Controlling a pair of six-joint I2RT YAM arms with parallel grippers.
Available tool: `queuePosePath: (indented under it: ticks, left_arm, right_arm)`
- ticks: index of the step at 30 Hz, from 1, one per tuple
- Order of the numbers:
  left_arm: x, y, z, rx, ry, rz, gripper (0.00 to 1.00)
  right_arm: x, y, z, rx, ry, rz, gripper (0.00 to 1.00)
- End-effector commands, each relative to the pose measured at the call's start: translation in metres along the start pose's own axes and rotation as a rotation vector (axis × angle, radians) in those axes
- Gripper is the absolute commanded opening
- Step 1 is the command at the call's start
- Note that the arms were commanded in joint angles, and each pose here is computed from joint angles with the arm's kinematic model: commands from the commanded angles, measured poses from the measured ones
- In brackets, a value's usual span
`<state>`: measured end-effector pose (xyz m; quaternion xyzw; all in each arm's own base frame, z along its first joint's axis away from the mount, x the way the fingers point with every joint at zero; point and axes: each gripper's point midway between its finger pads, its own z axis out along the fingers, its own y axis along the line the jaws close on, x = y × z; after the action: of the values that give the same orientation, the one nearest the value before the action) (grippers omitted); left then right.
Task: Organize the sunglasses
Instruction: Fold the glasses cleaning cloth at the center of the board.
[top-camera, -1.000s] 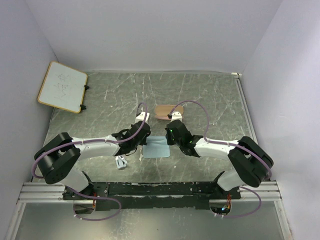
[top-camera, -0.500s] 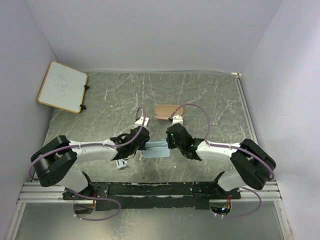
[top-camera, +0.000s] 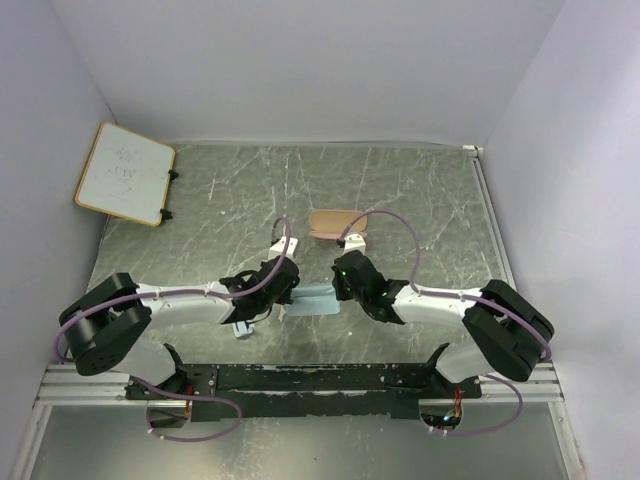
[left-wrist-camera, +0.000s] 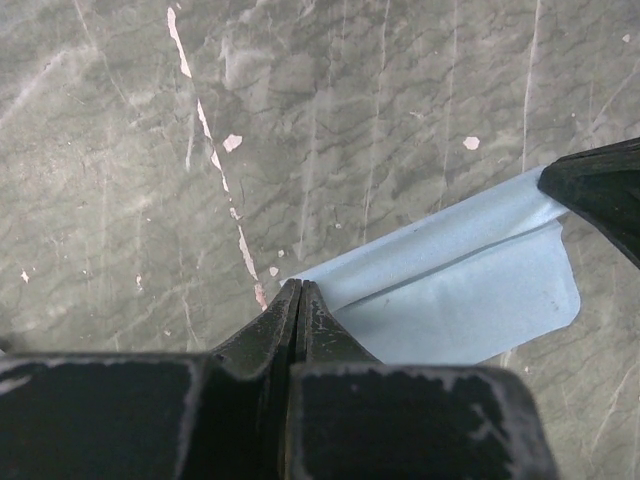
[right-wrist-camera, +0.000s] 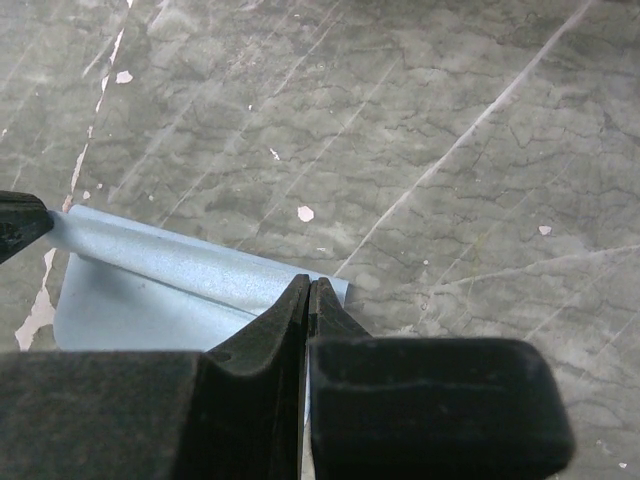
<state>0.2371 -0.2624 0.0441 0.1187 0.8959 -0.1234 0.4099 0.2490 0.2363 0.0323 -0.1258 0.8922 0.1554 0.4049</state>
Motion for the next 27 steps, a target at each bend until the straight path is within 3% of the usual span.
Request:
queuePosePath:
  ticks: [1, 27]
  left_arm:
    - [0.0055, 0.0007, -0.0049, 0.001, 0.008, -0.005, 0.07]
    - [-0.0012, 0.0038, -0.0017, -0.034, -0.006, 0.028, 0.07]
  right_arm:
    - [-0.001, -0.0026, -0.0051, 0.013, -0.018, 0.009, 0.0]
    - [0.0066, 0.0042, -0.0071, 0.003, -0.006, 0.01, 0.0]
